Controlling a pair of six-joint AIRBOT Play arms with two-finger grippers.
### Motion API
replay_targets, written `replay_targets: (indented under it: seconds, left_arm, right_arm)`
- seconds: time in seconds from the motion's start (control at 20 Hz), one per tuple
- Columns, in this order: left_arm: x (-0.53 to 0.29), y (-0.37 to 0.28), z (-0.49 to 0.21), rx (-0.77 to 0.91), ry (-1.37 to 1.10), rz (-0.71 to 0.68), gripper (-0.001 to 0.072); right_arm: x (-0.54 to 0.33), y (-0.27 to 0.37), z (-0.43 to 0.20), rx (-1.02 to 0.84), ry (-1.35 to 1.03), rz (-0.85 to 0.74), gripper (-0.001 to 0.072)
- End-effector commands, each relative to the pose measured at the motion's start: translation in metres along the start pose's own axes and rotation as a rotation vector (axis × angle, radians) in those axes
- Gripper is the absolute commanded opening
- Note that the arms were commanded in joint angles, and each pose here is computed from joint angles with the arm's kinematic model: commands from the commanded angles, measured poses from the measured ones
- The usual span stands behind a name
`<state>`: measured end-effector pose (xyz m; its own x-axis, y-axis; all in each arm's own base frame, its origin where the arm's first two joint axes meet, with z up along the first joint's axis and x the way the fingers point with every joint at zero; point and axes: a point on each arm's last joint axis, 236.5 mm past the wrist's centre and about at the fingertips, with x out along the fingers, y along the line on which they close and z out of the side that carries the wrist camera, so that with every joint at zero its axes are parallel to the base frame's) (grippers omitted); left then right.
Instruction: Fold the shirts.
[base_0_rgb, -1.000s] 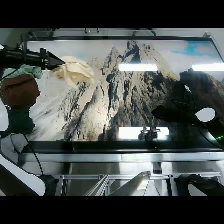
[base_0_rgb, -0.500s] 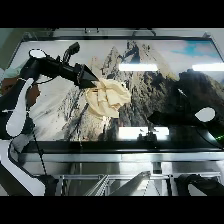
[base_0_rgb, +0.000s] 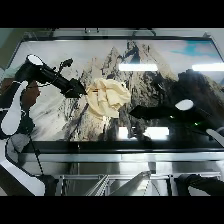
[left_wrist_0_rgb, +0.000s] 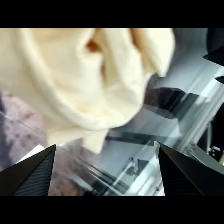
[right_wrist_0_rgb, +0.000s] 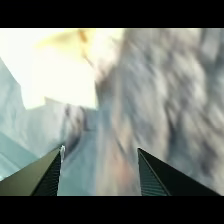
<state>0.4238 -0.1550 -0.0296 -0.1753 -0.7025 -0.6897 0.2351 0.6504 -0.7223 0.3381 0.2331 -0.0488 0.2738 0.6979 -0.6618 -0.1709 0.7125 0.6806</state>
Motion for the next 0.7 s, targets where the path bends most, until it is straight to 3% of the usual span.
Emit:
replay_targets:
  seconds: [0.0, 0.25, 0.35, 0.5, 0.55, 0.6, 0.65]
  left_arm:
    - [0.016, 0.034, -0.001, -0.033, -0.038, 0.06, 0.0716]
    - [0.048, 0.017, 0.028, 0.026, -0.184, -0.026, 0.0708]
    - [0.058, 0.008, 0.034, 0.055, -0.191, -0.03, 0.0702]
    - [0.076, 0.0, 0.029, 0.062, -0.153, -0.054, 0.0697]
    - [0.081, -0.001, 0.026, 0.061, -0.137, -0.061, 0.0626]
    - [0.082, -0.003, 0.024, 0.062, -0.127, -0.067, 0.0417]
    - [0.082, -0.006, 0.022, 0.062, -0.117, -0.08, 0.0326]
  right_arm:
    - [0.05, 0.023, 0.032, -0.058, 0.018, 0.059, 0.0518]
    - [0.09, 0.039, 0.069, -0.08, 0.053, 0.129, 0.0516]
    - [0.099, 0.043, 0.075, -0.056, 0.058, 0.164, 0.0454]
    - [0.105, 0.042, 0.075, -0.026, 0.064, 0.18, 0.0442]
    - [0.104, 0.044, 0.074, -0.02, 0.07, 0.191, 0.0341]
    - [0.103, 0.048, 0.071, -0.012, 0.081, 0.211, 0.0318]
    - [0.1, 0.054, 0.066, -0.009, 0.106, 0.237, 0.0322]
